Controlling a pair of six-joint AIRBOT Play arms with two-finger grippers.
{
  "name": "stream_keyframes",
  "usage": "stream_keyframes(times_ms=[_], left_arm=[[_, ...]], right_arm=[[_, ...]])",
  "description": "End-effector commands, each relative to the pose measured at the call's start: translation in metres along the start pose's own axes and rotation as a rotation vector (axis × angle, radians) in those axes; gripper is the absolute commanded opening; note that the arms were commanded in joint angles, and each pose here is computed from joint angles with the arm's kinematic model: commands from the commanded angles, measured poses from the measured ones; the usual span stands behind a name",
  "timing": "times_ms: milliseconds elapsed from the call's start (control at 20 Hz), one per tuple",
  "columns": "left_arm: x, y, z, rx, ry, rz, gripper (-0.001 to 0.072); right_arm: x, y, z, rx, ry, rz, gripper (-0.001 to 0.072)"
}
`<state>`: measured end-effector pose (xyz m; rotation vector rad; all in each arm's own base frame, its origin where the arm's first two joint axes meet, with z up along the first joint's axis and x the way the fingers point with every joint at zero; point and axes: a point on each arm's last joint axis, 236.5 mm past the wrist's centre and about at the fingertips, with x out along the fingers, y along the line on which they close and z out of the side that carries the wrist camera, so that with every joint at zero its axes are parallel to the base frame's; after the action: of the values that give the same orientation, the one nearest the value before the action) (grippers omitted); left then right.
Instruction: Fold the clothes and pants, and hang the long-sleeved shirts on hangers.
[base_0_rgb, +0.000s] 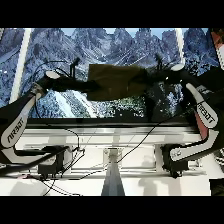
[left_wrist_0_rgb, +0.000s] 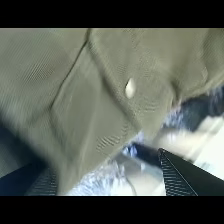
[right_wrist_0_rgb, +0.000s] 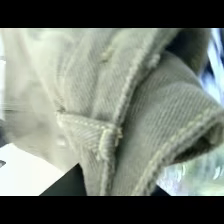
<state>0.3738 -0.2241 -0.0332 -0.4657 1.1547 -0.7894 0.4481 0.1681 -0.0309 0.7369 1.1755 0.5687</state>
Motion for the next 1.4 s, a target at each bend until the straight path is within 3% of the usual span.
stream_keyframes(times_ms=[0, 200, 400, 650, 800, 950, 1000, 1050, 1100, 1150, 1250, 1350], left_arm=[[-0.046, 0.003, 0.043, 0.093, -0.101, 0.060, 0.0692], [-0.130, -0.046, 0.090, 0.419, -0.238, 0.147, 0.0692], [-0.198, -0.107, 0.096, 0.611, -0.383, 0.240, 0.0691], [-0.243, -0.161, 0.083, 0.759, -0.496, 0.270, 0.0692], [-0.252, -0.173, 0.078, 0.782, -0.520, 0.274, 0.0692], [-0.252, -0.173, 0.078, 0.781, -0.519, 0.274, 0.0692], [-0.252, -0.173, 0.078, 0.781, -0.519, 0.274, 0.0692], [-0.252, -0.173, 0.078, 0.781, -0.519, 0.274, 0.0692], [-0.252, -0.173, 0.078, 0.781, -0.519, 0.274, 0.0692], [-0.252, -0.173, 0.078, 0.781, -0.520, 0.274, 0.0692], [-0.252, -0.173, 0.078, 0.781, -0.519, 0.274, 0.0692], [-0.252, -0.173, 0.078, 0.781, -0.519, 0.274, 0.0692]], right_arm=[[-0.070, 0.022, 0.068, -0.174, -0.170, -0.126, 0.0033], [-0.219, 0.009, 0.122, -0.184, -0.450, -0.452, 0.0033], [-0.365, 0.000, 0.111, -0.079, -0.718, -0.680, 0.0033], [-0.490, -0.043, 0.024, 0.151, -0.792, -1.002, 0.0033], [-0.540, -0.089, -0.044, 0.445, -0.767, -1.173, 0.0033], [-0.577, -0.113, -0.087, 0.618, -0.801, -1.249, 0.0038], [-0.589, -0.118, -0.095, 0.646, -0.824, -1.266, 0.0148], [-0.603, -0.121, -0.100, 0.660, -0.866, -1.284, 0.0417], [-0.613, -0.124, -0.104, 0.670, -0.895, -1.297, 0.0612], [-0.619, -0.125, -0.107, 0.676, -0.914, -1.303, 0.0683], [-0.620, -0.125, -0.100, 0.649, -0.929, -1.293, 0.0667], [-0.597, -0.119, -0.073, 0.561, -0.915, -1.206, 0.0422]])
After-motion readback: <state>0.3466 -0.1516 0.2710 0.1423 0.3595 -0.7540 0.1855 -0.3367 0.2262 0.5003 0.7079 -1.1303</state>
